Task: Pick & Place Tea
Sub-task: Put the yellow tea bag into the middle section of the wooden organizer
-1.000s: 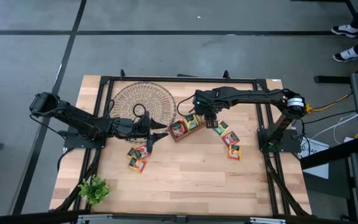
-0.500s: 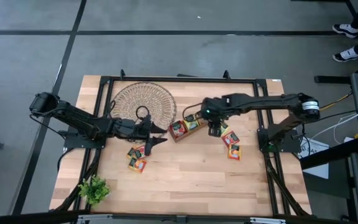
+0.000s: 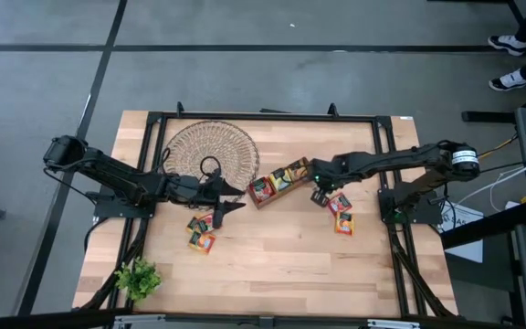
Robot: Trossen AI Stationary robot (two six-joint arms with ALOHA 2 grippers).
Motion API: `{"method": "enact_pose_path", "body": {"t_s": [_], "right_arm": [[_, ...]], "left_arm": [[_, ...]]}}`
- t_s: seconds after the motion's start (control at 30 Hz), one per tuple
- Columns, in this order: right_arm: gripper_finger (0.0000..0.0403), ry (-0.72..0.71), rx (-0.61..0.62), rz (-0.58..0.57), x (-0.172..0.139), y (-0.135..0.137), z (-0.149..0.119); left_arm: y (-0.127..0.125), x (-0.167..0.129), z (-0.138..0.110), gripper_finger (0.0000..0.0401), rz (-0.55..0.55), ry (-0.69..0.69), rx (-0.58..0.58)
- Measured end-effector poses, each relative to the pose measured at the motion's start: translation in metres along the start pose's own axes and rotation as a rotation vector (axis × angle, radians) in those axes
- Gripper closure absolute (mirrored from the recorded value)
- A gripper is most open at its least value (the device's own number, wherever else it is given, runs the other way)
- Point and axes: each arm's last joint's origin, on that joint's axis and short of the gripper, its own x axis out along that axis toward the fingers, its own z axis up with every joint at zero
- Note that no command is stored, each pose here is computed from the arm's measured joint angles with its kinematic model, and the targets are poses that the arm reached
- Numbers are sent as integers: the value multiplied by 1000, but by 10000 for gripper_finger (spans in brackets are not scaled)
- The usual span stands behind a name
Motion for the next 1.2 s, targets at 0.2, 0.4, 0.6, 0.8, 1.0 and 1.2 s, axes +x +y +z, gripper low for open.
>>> {"method": "enact_pose_path", "body": {"t_s": [0.2,0.4,0.6,0.8,1.0,1.2], "right_arm": [[398,-2,47,-91,2,-3,-1],[399,42,88,-125,15,-2,-2],[401,97,125,-145,30,1,-4],[401,130,142,-145,38,11,-8],[401,116,145,-144,43,29,-13],[400,86,199,-22,39,53,-18]], "left_arm": [[0,0,0,217,0,0,0],[0,0,0,217,2,5,2],[1,0,-2,217,8,20,6],[1,0,-2,217,6,21,6],[1,0,-2,217,4,23,6],[0,0,-2,217,-3,26,6]]}}
